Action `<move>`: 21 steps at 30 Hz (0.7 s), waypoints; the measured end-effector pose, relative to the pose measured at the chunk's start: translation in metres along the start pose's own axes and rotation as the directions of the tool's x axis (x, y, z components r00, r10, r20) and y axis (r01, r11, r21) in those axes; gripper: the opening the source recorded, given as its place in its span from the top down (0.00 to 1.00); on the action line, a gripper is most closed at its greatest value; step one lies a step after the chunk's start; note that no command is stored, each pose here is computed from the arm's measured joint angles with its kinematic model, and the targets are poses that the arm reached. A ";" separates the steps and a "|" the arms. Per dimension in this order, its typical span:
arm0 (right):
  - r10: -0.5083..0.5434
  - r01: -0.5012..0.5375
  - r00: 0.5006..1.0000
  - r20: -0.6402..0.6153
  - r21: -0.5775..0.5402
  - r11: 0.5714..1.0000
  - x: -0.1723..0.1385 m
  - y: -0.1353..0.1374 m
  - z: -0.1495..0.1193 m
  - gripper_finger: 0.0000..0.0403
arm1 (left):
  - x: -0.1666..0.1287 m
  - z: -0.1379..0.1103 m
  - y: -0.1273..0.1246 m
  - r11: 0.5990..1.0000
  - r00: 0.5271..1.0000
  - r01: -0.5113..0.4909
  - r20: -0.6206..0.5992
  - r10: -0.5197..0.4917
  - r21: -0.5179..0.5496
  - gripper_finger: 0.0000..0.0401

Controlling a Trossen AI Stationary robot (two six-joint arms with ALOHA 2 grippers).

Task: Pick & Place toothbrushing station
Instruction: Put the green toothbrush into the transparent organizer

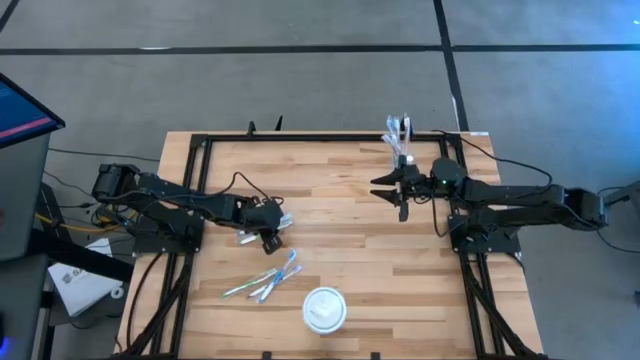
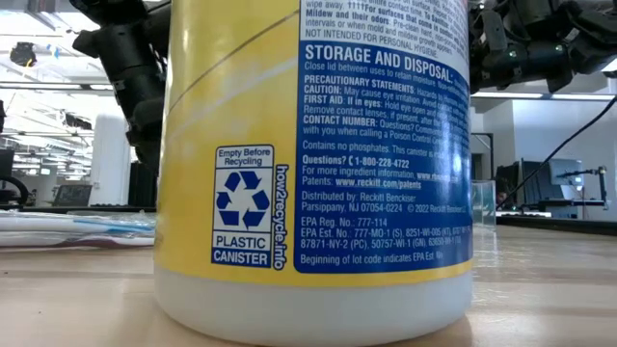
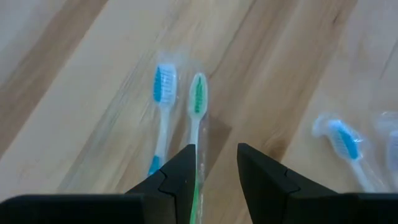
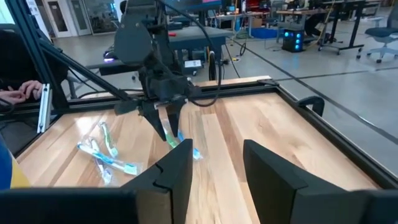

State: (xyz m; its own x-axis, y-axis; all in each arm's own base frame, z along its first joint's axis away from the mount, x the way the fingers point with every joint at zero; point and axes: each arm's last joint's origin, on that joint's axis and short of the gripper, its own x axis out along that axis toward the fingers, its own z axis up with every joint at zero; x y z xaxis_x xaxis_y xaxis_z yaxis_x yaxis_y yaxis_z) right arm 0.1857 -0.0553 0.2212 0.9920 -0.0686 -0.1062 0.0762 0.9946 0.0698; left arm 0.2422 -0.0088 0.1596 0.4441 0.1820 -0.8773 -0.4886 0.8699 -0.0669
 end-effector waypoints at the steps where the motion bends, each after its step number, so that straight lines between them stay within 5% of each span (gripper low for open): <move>1: 0.000 0.000 1.000 0.002 -0.001 1.000 0.000 0.000 0.000 0.67 | 0.001 -0.002 0.001 1.000 1.000 -0.004 -0.006 0.004 0.001 0.72; 21: 0.003 -0.003 0.999 0.036 -0.010 1.000 0.000 0.000 0.004 0.68 | 0.015 -0.034 0.016 0.997 0.993 -0.046 -0.108 0.039 -0.066 0.72</move>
State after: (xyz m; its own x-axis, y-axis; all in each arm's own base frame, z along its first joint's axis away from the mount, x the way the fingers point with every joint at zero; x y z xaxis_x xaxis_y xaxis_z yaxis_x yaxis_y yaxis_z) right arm 0.1857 -0.0553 0.2250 0.9952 -0.0685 -0.0698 0.0727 0.9955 0.0605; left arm 0.2155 -0.0079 0.1288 0.3409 0.1646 -0.9256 -0.5566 0.8288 -0.0576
